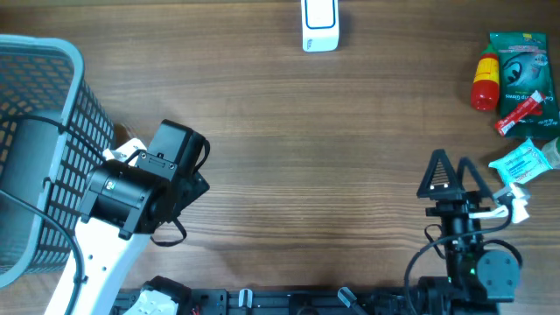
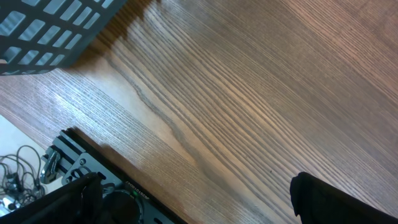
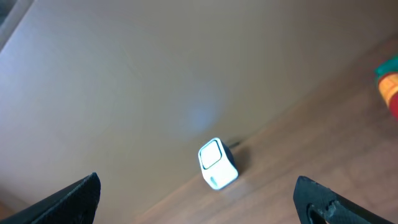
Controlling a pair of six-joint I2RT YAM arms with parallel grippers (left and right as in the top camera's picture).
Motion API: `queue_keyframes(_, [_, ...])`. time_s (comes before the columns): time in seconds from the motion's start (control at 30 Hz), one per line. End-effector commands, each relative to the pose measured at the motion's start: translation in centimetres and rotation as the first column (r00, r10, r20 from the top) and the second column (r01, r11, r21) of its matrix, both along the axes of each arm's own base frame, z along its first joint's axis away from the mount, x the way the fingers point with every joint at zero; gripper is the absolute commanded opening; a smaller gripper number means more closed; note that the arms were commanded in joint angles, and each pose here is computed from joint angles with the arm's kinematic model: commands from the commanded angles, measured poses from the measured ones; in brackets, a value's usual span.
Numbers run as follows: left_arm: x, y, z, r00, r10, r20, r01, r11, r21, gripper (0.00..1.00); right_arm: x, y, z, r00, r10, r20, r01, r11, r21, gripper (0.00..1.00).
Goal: Scan the item barcode
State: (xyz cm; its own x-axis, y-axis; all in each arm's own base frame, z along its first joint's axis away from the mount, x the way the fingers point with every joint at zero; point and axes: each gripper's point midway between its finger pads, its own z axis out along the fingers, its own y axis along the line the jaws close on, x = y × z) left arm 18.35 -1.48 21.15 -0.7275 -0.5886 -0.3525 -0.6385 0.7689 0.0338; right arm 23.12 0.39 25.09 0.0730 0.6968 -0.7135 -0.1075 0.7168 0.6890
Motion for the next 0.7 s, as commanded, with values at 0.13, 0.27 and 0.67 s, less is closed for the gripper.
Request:
queue_keyframes(0.13, [0.1,0.3,0.3,1.0,-0.008,0.015,0.008,1.0,0.017,1.0,0.8,-0.1,-1.8,0.999,-0.004,0.05,0.001,0.999,0.044,1.0])
queue_keyframes(0.27, [0.1,0.3,0.3,1.0,-0.008,0.015,0.008,1.0,0.017,1.0,1.4,-0.2,-4.7,1.0,-0.004,-0.008,0.005,0.998,0.055,1.0])
queue_keyframes(0.67, [0.1,0.3,0.3,1.0,-0.008,0.015,0.008,1.0,0.017,1.0,1.5,0.9,-7.6,0.995,-0.008,-0.104,-0.036,0.908,-0.418,1.0])
